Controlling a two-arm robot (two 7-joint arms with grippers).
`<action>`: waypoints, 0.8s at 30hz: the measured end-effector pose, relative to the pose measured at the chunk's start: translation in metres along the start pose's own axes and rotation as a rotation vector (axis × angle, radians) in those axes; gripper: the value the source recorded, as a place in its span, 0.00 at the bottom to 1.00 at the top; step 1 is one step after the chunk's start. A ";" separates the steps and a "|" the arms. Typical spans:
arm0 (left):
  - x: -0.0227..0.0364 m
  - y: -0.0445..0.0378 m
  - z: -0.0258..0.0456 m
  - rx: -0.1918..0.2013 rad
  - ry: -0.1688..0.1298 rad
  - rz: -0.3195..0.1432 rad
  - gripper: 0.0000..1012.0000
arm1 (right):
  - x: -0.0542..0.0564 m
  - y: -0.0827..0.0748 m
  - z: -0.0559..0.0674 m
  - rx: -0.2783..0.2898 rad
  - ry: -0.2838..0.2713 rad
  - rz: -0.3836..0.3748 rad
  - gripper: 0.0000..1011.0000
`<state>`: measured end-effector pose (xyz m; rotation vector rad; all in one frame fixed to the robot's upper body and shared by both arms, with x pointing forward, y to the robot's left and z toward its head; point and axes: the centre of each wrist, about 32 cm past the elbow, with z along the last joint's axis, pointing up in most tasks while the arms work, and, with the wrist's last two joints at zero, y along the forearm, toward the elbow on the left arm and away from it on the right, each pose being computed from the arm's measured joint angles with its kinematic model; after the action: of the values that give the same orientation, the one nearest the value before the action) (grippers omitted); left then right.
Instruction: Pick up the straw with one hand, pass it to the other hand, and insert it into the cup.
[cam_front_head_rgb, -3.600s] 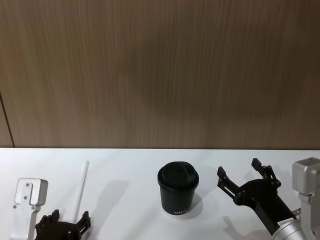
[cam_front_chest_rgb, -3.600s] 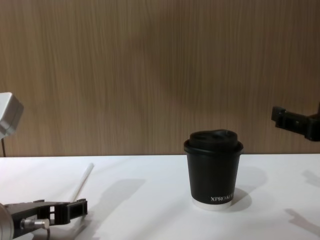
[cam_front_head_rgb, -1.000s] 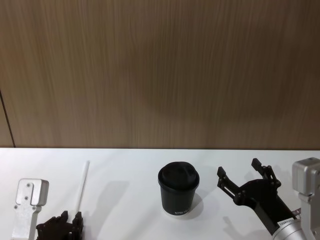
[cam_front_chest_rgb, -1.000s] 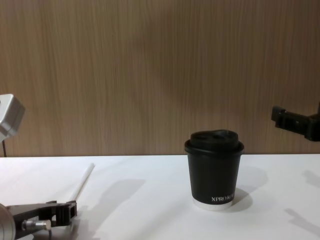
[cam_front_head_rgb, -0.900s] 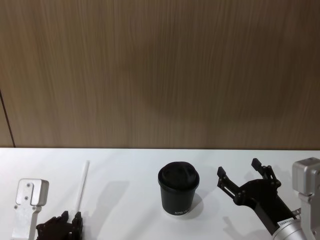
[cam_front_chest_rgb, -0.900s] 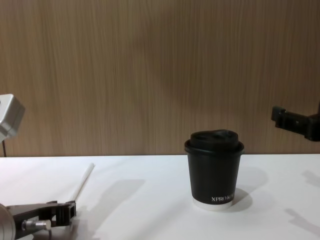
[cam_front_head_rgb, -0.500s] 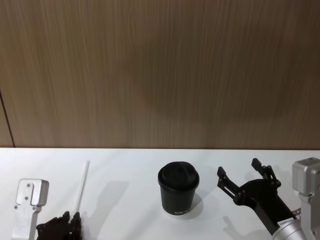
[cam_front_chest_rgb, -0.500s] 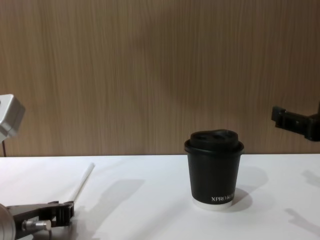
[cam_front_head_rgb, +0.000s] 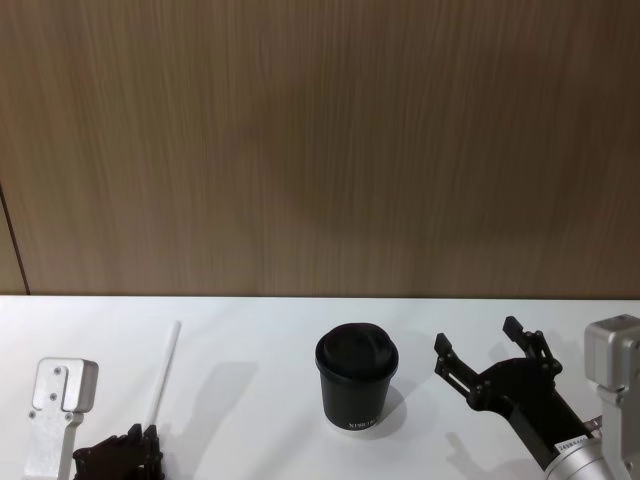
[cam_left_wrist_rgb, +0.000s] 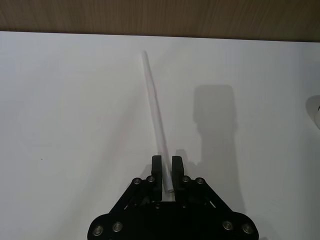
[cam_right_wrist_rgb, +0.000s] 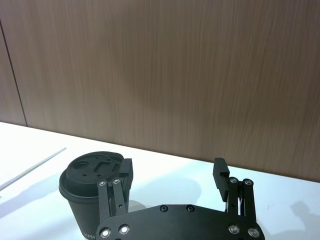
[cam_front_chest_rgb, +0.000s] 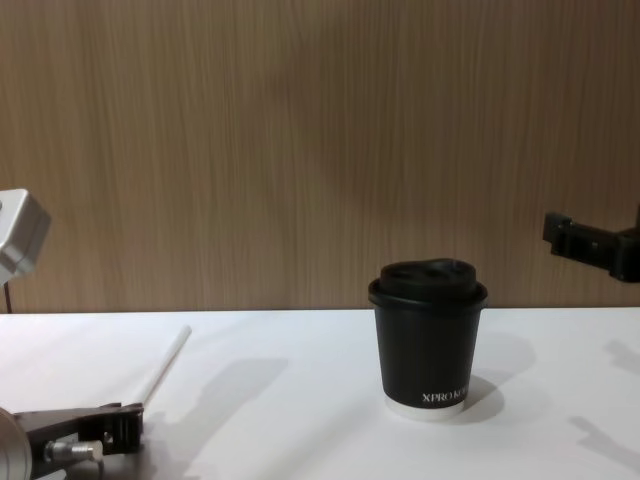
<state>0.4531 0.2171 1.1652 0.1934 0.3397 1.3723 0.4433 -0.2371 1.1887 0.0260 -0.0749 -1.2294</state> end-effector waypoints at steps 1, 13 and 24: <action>0.0000 0.0000 0.0000 0.000 0.000 0.000 0.13 | 0.000 0.000 0.000 0.000 0.000 0.000 0.99; 0.0000 0.0000 -0.0001 0.000 0.000 0.000 0.07 | 0.000 0.000 0.000 0.000 0.000 0.000 0.99; 0.0000 0.0000 0.0000 0.000 0.000 0.000 0.01 | 0.000 0.000 0.000 0.000 0.000 0.000 0.99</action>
<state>0.4531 0.2171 1.1652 0.1934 0.3395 1.3723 0.4433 -0.2371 1.1887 0.0259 -0.0749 -1.2295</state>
